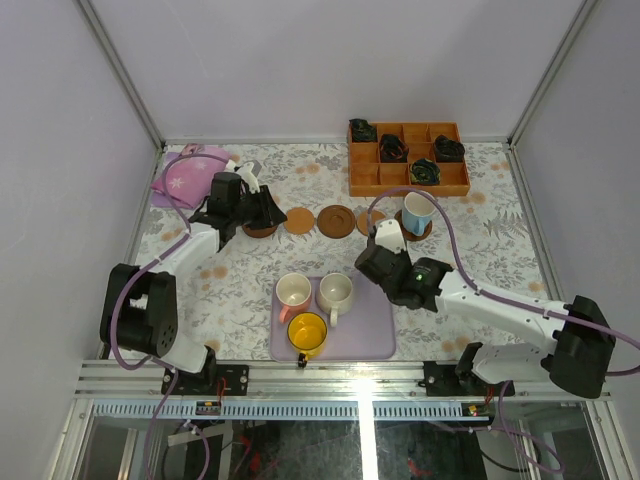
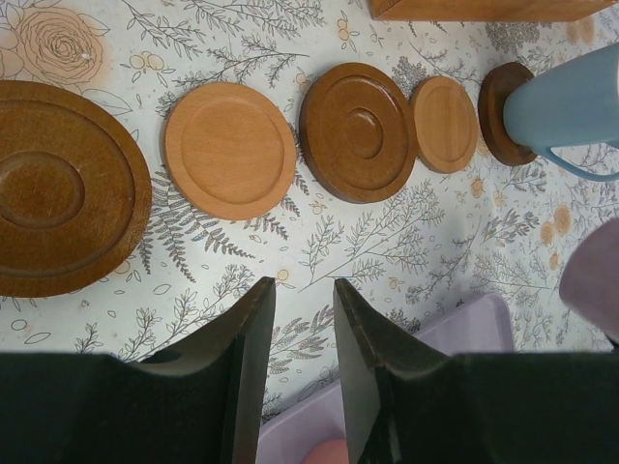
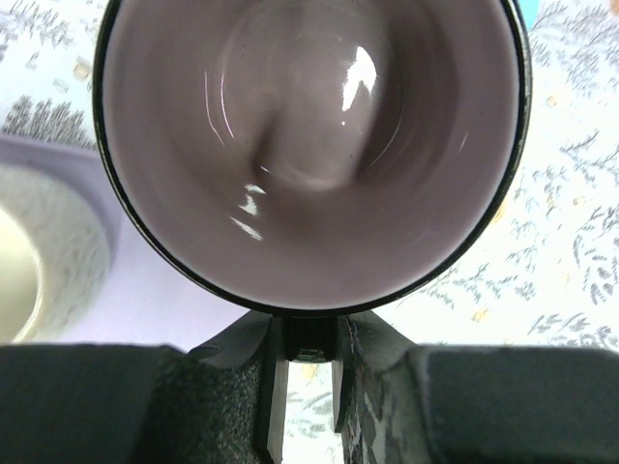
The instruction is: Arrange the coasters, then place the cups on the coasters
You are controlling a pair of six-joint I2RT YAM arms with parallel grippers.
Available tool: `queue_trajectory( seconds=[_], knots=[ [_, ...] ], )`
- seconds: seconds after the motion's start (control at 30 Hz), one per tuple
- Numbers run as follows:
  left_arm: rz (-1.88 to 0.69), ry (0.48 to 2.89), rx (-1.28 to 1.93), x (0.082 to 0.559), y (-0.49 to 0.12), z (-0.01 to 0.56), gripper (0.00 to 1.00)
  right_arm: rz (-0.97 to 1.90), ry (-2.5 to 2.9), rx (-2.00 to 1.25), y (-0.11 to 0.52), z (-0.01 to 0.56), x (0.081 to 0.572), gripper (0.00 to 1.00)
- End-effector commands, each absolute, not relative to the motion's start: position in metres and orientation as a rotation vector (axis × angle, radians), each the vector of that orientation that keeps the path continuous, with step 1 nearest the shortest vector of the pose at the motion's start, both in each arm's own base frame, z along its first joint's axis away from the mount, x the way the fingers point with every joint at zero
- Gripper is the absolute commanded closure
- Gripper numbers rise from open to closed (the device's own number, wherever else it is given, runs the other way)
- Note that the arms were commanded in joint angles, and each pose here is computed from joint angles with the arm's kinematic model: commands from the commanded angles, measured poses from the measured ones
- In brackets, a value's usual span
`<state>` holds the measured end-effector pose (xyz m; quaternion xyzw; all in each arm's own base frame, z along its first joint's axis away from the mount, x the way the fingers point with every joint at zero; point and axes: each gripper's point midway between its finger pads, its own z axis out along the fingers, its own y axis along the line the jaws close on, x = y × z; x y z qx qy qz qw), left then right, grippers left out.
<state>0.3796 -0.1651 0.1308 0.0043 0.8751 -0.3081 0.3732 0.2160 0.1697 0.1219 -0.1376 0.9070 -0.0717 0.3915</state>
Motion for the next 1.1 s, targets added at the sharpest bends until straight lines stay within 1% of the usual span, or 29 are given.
queue_trajectory(
  seconds=[0.0,0.3,0.5,0.8,1.07],
  knots=[
    [-0.774,2.203,0.053,0.387,-0.167,0.133,0.69,-0.127,2.135,-0.324,0.183,0.164,0.273,1.0],
    [-0.754,2.194,0.045,0.395,-0.166,0.141,0.69,-0.074,2.103,-0.333,0.181,0.168,0.339,1.0],
    [-0.769,2.182,0.006,0.408,-0.169,0.14,0.69,-0.008,2.101,-0.35,0.192,0.166,0.371,1.0],
    [-0.768,2.195,-0.013,0.417,-0.17,0.135,0.69,0.006,2.222,-0.325,0.204,0.147,0.392,1.0],
    [-0.759,2.218,-0.002,0.419,-0.17,0.13,0.69,-0.002,2.322,-0.267,0.205,0.134,0.389,1.0]
  ],
)
